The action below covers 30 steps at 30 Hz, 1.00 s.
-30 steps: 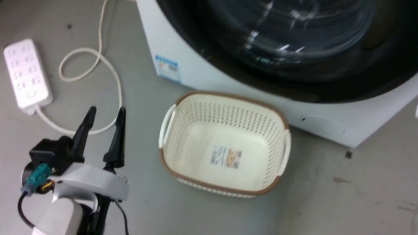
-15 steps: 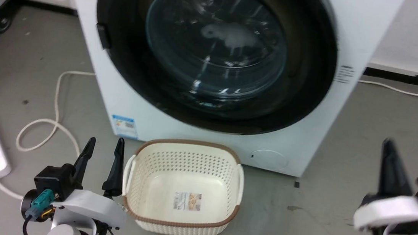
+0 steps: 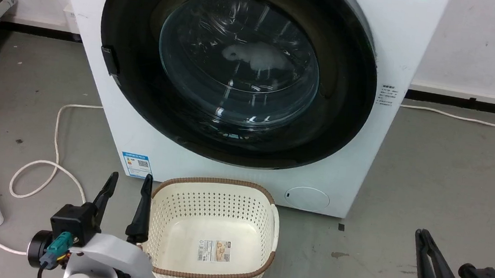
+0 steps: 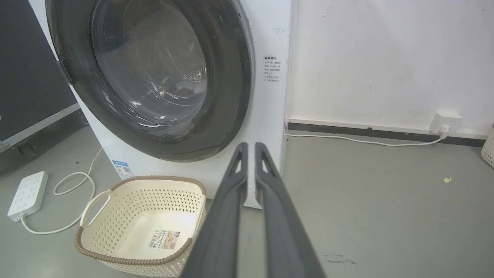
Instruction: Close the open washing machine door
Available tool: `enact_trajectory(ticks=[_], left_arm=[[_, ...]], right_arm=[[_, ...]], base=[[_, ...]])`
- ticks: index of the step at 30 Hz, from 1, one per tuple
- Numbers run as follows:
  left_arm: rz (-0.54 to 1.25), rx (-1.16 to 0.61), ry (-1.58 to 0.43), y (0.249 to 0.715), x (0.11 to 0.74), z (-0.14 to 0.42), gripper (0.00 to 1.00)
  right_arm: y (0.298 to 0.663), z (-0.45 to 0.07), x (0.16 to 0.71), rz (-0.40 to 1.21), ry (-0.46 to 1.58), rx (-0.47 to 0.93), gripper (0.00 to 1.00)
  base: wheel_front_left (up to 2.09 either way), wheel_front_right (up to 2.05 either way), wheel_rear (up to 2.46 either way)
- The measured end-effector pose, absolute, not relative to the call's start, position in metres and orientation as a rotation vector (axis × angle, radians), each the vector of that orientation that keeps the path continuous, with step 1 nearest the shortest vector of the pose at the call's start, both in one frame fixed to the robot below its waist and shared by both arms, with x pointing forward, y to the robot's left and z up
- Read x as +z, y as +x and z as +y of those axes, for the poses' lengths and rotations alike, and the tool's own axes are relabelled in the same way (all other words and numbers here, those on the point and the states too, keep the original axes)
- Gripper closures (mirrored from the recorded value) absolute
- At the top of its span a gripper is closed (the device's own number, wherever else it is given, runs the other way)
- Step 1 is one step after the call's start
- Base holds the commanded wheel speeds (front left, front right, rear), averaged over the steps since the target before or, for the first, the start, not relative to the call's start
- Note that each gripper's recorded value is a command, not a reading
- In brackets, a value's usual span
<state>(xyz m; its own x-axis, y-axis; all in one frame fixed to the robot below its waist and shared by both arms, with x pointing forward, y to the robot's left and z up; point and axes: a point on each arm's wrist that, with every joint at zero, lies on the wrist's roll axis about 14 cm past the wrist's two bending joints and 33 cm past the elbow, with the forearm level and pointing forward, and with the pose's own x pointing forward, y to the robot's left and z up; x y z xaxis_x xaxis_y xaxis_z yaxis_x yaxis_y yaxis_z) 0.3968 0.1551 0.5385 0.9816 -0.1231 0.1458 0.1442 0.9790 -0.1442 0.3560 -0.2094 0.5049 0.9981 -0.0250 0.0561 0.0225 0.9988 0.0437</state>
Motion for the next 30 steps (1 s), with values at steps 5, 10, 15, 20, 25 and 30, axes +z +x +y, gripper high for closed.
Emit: enact_trajectory(ticks=[5, 10, 15, 20, 25, 30], left_arm=[[-0.13, -0.138, -0.14, 0.395, 0.538, 0.156, 0.0], [-0.108, -0.151, -0.13, 0.394, 0.535, 0.153, 0.0], [-0.093, -0.161, -0.126, 0.393, 0.533, 0.152, 0.0], [-0.086, -0.151, -0.119, 0.393, 0.532, 0.155, 0.0], [-0.075, -0.143, -0.128, 0.394, 0.531, 0.156, 0.0], [-0.064, -0.142, -0.142, 0.394, 0.529, 0.156, 0.0]], right_arm=[[0.353, -0.206, 0.506, -0.049, 0.048, -0.014, 0.0], [0.353, -0.204, 0.508, -0.047, 0.059, -0.009, 0.0], [0.353, -0.202, 0.507, -0.041, 0.071, -0.003, 0.0], [0.354, -0.198, 0.507, -0.037, 0.077, 0.008, 0.0], [0.354, -0.195, 0.505, -0.032, 0.079, 0.017, 0.0], [0.354, -0.194, 0.504, -0.028, 0.079, 0.021, 0.0]], base=[[0.0, 0.0, 0.0], [0.0, 0.0, 0.0], [0.0, 0.0, 0.0], [0.0, 0.0, 0.0], [0.0, 0.0, 0.0], [0.0, 0.0, 0.0]])
